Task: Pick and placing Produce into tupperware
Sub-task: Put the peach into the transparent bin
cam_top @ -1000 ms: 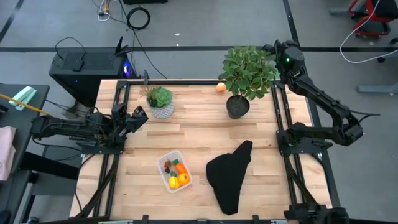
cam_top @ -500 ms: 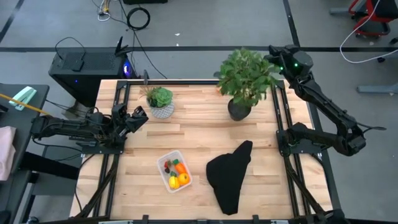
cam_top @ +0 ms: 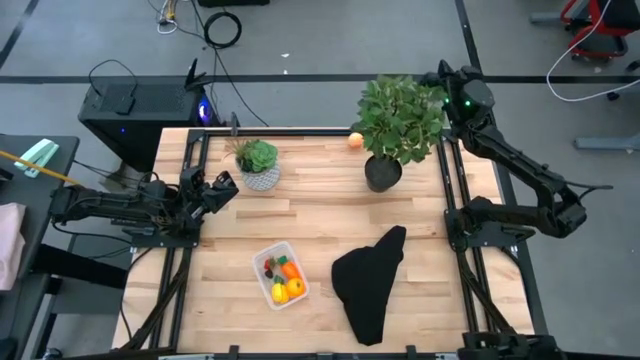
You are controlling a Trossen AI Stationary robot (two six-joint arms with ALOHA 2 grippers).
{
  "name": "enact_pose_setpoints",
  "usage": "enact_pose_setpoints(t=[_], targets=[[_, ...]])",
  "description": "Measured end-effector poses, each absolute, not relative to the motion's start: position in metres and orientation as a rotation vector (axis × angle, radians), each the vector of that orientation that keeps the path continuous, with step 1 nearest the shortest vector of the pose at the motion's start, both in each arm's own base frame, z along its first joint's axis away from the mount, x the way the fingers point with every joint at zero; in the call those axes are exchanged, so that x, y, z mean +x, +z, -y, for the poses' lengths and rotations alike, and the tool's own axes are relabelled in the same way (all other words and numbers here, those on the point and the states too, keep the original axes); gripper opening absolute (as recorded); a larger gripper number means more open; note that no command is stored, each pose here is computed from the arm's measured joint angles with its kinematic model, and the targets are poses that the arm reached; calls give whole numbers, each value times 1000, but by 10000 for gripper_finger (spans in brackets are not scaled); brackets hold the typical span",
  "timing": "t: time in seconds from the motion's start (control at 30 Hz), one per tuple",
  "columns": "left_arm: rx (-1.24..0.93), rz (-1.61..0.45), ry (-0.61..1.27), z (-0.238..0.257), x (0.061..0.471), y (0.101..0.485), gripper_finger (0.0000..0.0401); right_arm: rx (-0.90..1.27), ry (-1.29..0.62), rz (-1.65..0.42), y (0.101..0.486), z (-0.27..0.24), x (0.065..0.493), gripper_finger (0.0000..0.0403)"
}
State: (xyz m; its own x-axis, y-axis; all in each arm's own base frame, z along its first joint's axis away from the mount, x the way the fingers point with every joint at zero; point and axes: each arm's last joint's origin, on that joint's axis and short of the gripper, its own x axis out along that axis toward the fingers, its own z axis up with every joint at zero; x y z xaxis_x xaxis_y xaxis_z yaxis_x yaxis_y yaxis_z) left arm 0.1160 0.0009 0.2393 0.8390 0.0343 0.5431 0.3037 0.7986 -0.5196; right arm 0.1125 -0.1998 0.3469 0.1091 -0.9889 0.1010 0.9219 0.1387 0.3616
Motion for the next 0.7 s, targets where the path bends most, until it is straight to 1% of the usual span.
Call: enact_pose_setpoints(t=[0.17, 0.37, 0.57, 0.7], targets=[[-637, 561, -152, -1, 116, 239, 22, 245, -1431, 419, 349, 201, 112, 0], [-638, 548, -145, -1, 117, 238, 29, 275, -1429, 558, 355, 203, 112, 0], [-639, 544, -143, -1, 117, 237, 23, 310, -1379, 703, 363, 200, 111, 0], [-639, 544, -143, -1, 117, 237, 21, 297, -1340, 733, 368, 197, 109, 0]])
